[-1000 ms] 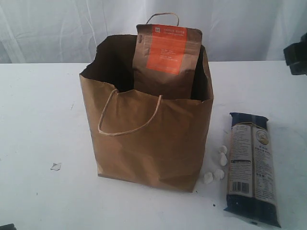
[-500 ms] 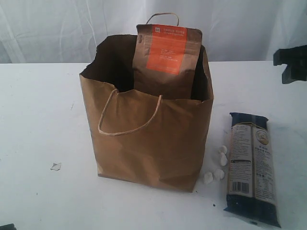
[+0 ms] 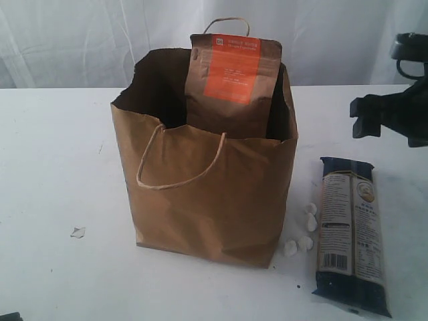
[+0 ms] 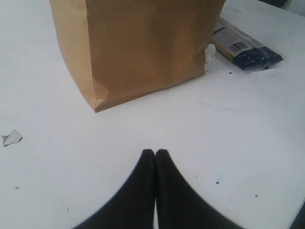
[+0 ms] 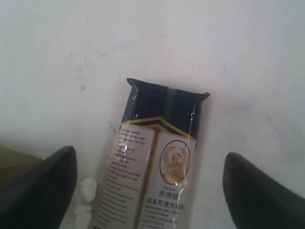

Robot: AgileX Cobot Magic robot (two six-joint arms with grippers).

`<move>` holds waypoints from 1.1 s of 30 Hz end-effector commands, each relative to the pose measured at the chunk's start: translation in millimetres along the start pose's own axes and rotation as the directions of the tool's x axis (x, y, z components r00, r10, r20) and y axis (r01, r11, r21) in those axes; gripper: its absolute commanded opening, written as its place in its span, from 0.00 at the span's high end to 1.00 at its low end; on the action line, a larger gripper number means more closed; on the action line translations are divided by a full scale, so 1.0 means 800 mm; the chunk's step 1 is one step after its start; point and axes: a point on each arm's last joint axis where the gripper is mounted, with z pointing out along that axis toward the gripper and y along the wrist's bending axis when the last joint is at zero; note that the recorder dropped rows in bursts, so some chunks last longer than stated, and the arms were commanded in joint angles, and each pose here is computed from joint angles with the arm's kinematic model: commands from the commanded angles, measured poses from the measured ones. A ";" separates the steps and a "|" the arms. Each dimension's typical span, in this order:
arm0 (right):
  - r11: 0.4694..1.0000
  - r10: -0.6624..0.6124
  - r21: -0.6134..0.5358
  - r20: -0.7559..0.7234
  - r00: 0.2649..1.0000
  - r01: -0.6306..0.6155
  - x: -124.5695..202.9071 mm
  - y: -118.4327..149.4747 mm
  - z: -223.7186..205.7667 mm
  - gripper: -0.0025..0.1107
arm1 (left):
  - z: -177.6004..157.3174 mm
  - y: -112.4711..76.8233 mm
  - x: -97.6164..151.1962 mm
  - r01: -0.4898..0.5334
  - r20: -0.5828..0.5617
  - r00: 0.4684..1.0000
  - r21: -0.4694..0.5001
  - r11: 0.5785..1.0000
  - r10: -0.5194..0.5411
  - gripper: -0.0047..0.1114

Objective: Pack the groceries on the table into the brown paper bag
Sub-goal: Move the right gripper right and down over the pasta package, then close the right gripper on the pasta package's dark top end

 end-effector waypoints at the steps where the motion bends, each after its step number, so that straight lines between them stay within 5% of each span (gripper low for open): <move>1: 1.000 0.008 0.013 -0.037 0.999 -0.008 0.002 -0.007 0.031 0.28 | 0.000 0.000 0.001 0.008 -0.002 1.000 0.004 1.000 -0.008 0.96; 14: 0.997 0.064 0.032 -0.009 0.998 -0.064 -0.002 -0.020 0.073 0.28 | 0.000 0.000 0.001 0.008 -0.002 1.000 0.004 1.000 -0.008 0.96; 33: 0.998 0.064 0.021 -0.063 0.996 -0.063 -0.005 -0.008 0.133 0.15 | 0.000 0.000 0.001 0.008 -0.002 1.000 0.004 1.000 -0.008 0.96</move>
